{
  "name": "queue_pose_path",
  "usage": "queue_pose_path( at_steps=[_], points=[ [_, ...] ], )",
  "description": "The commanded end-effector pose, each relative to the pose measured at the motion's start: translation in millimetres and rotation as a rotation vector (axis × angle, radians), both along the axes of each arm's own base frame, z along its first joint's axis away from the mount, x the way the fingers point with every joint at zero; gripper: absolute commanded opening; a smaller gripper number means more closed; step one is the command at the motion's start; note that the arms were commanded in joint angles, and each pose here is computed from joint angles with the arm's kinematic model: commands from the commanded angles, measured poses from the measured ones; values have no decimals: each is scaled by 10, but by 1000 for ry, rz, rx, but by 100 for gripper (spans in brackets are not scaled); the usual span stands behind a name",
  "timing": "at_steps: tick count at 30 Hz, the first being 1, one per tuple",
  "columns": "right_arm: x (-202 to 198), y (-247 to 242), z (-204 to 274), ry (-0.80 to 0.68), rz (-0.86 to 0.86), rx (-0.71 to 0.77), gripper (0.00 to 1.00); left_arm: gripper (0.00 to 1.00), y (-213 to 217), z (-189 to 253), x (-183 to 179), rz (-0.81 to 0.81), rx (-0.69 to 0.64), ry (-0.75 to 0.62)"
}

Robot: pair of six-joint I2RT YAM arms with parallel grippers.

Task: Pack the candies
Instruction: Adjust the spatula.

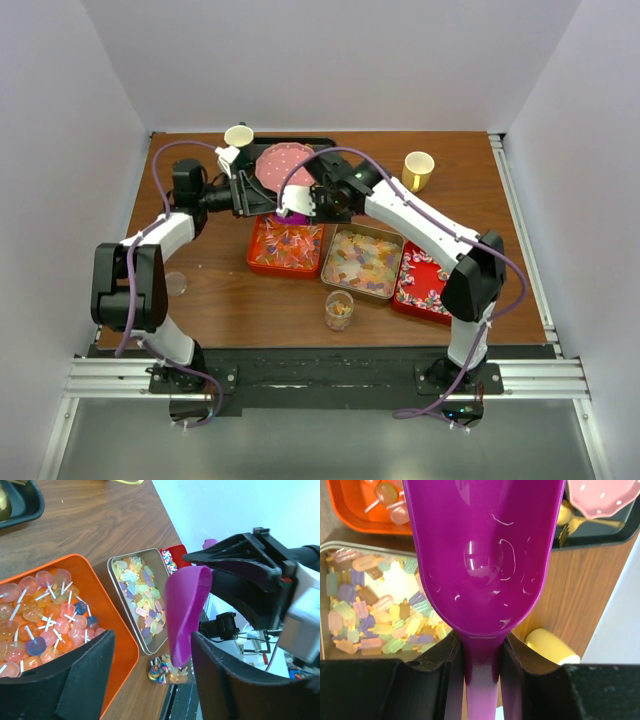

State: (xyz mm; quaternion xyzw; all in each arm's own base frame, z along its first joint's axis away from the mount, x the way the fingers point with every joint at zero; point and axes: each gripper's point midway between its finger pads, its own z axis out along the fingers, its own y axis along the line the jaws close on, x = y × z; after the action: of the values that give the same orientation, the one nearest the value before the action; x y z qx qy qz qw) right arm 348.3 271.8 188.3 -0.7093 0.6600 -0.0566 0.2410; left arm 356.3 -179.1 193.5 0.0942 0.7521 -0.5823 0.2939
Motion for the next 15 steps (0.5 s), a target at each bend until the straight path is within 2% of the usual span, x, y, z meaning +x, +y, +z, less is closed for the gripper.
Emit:
queue_pose_path(
  at_steps=[1, 2, 4, 7, 8, 10, 11, 12, 13, 14, 15],
  points=[
    [129, 218, 321, -80, 1, 83, 0, 59, 3, 132, 131, -16, -16, -51],
    [147, 236, 341, -86, -4, 88, 0, 52, -3, 121, 123, -25, -25, -39],
    [174, 265, 379, -96, -12, 92, 0, 49, -20, 80, 129, -35, -33, -34],
    [164, 321, 372, -87, -5, 104, 0, 33, -57, 41, 104, -57, -47, -24],
    [154, 335, 357, -78, -4, 110, 0, 23, -68, 44, 93, -67, -57, -14],
    [61, 367, 285, -25, 17, 121, 0, 12, -78, 70, 49, -115, -85, -41],
    [45, 353, 279, -17, 13, 127, 0, 0, -87, 106, 25, -126, -113, 6],
    [35, 364, 293, -13, 11, 148, 0, 0, -92, 64, 8, -138, -130, 28],
    [26, 313, 250, 4, -15, 155, 10, 0, -96, 153, 15, -155, -140, -49],
    [-23, 333, 247, 64, -2, 220, 16, 0, -94, 177, -2, -163, -155, -19],
    [-21, 321, 384, 59, -8, 285, 23, 0, -94, 184, 18, -167, -156, -30]
  ],
)
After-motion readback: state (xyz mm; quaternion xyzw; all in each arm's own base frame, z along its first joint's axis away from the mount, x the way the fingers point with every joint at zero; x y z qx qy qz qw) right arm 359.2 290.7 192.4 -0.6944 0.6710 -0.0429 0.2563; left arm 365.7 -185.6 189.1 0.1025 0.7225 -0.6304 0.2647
